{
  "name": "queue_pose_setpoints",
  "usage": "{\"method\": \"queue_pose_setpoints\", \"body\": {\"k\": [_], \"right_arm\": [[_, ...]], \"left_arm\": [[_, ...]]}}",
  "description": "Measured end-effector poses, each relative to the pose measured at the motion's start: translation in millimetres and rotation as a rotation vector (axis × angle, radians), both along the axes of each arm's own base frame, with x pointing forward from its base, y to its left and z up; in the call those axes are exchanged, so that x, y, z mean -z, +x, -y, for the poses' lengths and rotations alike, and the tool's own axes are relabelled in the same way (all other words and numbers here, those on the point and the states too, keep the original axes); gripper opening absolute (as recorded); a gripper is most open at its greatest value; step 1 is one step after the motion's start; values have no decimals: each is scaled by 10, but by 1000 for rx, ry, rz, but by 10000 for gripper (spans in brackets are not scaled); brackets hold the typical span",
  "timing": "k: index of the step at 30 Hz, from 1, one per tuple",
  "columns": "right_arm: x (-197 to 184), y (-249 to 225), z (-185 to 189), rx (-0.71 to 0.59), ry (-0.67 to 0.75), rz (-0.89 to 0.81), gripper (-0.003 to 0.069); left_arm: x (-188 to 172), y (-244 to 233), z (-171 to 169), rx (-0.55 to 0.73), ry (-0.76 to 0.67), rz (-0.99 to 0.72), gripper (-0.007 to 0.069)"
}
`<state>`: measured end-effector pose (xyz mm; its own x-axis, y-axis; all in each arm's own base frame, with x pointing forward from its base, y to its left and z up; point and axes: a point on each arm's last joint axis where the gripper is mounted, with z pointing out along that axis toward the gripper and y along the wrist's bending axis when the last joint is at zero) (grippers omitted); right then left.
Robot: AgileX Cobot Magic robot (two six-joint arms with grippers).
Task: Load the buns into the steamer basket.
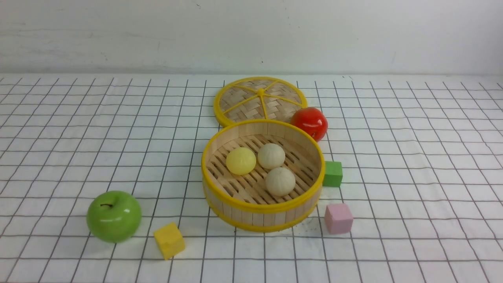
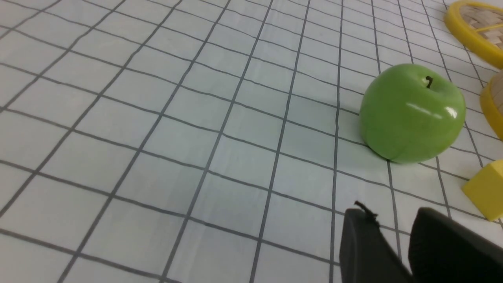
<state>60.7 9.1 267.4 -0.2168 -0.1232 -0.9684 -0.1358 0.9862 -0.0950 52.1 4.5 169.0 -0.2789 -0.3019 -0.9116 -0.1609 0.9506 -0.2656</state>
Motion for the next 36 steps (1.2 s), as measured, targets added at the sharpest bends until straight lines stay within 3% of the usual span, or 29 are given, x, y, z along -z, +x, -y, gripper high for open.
{"method": "queue_pose_setpoints", "body": {"k": [3, 8, 19, 36], "right_arm": [[508, -70, 28, 43, 1, -12, -4], [945, -89, 43, 95, 84, -91, 2], [944, -90, 144, 227, 146, -81, 11], [945, -89, 148, 233, 151, -80, 22]], "left_arm": [[0, 0, 0, 0, 0, 0, 180], [0, 0, 0, 0, 0, 0, 182], [0, 0, 0, 0, 0, 0, 191], [0, 0, 0, 0, 0, 0, 209]]}}
